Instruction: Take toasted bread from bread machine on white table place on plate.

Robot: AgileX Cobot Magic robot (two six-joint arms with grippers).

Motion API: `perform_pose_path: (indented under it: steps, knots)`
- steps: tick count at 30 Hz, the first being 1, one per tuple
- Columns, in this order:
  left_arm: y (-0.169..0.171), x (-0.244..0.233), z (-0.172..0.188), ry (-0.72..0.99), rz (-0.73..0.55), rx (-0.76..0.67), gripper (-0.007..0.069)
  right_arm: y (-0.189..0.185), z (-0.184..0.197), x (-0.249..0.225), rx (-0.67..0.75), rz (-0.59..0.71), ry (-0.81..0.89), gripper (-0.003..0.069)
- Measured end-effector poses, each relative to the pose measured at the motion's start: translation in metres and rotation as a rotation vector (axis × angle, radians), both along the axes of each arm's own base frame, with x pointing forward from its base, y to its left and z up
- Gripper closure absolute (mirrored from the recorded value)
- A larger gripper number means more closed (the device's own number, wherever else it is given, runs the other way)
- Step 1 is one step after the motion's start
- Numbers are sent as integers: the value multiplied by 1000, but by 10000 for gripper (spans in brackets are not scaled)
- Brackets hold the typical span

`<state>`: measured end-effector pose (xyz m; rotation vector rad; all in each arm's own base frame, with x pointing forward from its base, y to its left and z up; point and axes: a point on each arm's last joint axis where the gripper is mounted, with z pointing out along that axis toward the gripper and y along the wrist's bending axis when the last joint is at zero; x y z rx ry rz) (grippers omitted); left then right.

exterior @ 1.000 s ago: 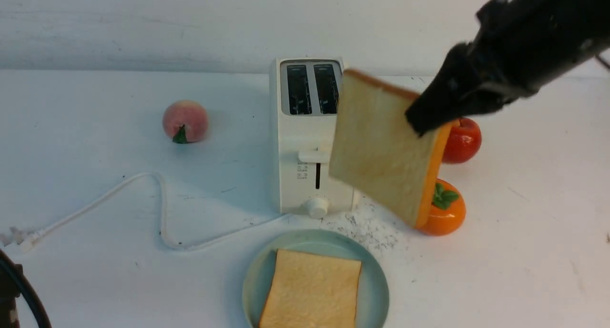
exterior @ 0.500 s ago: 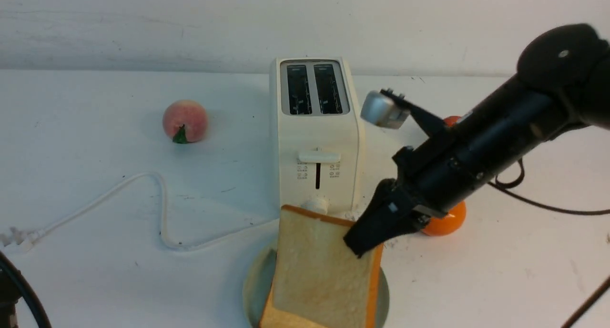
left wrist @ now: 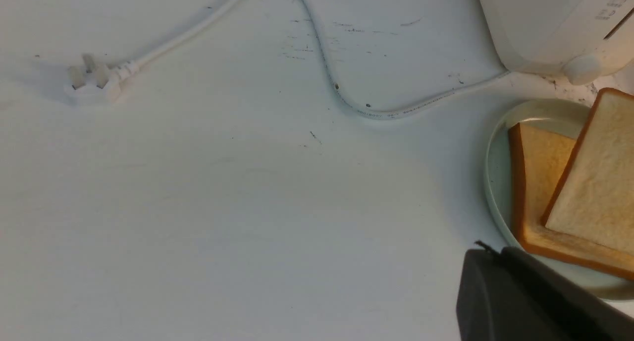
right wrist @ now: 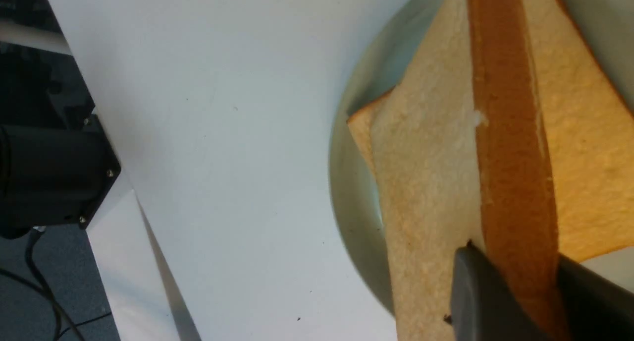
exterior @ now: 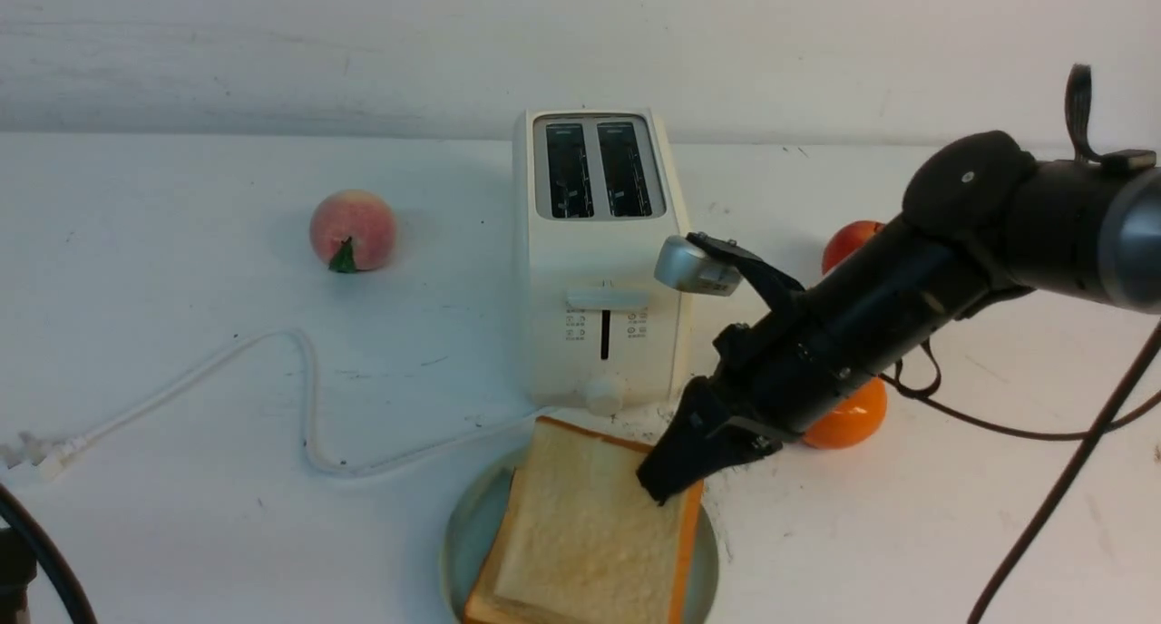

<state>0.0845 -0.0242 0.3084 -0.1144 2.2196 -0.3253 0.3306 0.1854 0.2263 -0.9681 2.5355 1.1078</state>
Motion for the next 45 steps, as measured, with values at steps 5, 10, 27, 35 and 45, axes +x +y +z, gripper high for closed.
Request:
perform_pose_path:
  steps: [5, 10, 27, 35, 45]
  knots:
    - [0, 0, 0, 0, 0, -1, 639, -1, -7, 4, -33, -7, -16, 486]
    - [0, 0, 0, 0, 0, -1, 639, -3, -9, 7, -57, -20, -48, 313]
    - [0, -1, -1, 15, 2, 1, 639, -19, 40, 26, -348, 4, -114, 82]
    - [-3, 3, 6, -66, -9, -53, 639, -34, 115, 2, -335, -216, -199, 449]
    - [-10, 9, 21, -231, -40, -154, 639, -70, 213, -96, -93, -370, -572, 667]
